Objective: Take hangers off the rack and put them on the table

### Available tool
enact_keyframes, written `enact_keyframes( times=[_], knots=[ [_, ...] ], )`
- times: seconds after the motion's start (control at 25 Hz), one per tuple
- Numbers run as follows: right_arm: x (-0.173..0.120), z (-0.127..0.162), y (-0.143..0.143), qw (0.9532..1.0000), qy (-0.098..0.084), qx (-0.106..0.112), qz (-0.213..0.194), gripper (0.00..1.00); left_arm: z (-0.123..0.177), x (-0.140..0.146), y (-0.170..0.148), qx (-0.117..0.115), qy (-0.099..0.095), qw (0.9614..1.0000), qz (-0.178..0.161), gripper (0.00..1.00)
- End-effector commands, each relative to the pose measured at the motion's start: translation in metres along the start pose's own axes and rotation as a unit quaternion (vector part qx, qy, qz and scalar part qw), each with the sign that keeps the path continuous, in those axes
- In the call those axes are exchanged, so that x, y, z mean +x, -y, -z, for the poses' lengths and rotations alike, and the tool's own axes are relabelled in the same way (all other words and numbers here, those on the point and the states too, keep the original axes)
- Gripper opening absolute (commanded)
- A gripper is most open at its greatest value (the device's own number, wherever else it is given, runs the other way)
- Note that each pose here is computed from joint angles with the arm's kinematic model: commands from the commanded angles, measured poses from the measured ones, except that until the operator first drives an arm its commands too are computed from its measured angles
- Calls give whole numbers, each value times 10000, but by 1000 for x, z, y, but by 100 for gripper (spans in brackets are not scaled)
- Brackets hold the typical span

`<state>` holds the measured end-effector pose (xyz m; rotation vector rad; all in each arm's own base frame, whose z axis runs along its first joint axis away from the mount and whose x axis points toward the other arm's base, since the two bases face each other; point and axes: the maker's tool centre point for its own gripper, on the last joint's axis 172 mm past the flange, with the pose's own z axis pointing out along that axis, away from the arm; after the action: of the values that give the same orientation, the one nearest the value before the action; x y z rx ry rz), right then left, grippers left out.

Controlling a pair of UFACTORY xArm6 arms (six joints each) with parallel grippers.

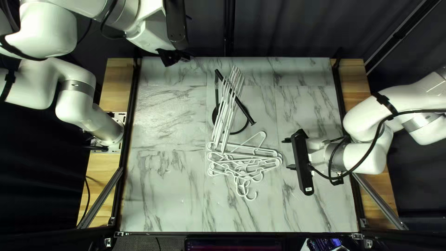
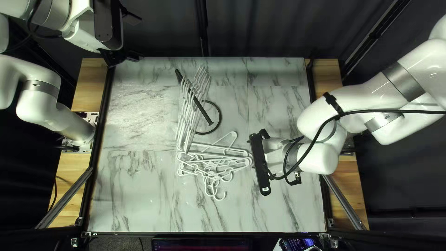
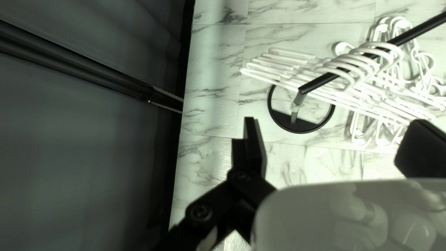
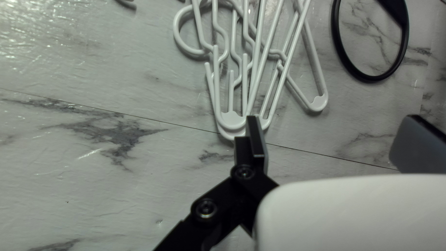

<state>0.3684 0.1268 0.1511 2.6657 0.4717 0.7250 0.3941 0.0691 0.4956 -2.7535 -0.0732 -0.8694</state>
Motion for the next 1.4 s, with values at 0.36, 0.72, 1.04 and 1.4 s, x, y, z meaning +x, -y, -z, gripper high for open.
enact_keyframes(
  times=[0.36, 0.72, 1.04, 1.4],
  knots=[
    [0, 142, -117, 9953, 567, 782, 89, 100, 0, 0, 0, 0, 0, 10000, 0, 100],
    [-14, 165, -129, 9943, 504, 930, -141, 100, 0, 0, 0, 0, 0, 10000, 0, 100],
    [-15, 232, -174, 9928, 558, 1037, -210, 100, 0, 0, 0, 0, 0, 10000, 0, 100],
    [-27, 261, -214, 9828, 917, 892, -1334, 100, 0, 0, 0, 0, 0, 10000, 0, 100]
  ],
)
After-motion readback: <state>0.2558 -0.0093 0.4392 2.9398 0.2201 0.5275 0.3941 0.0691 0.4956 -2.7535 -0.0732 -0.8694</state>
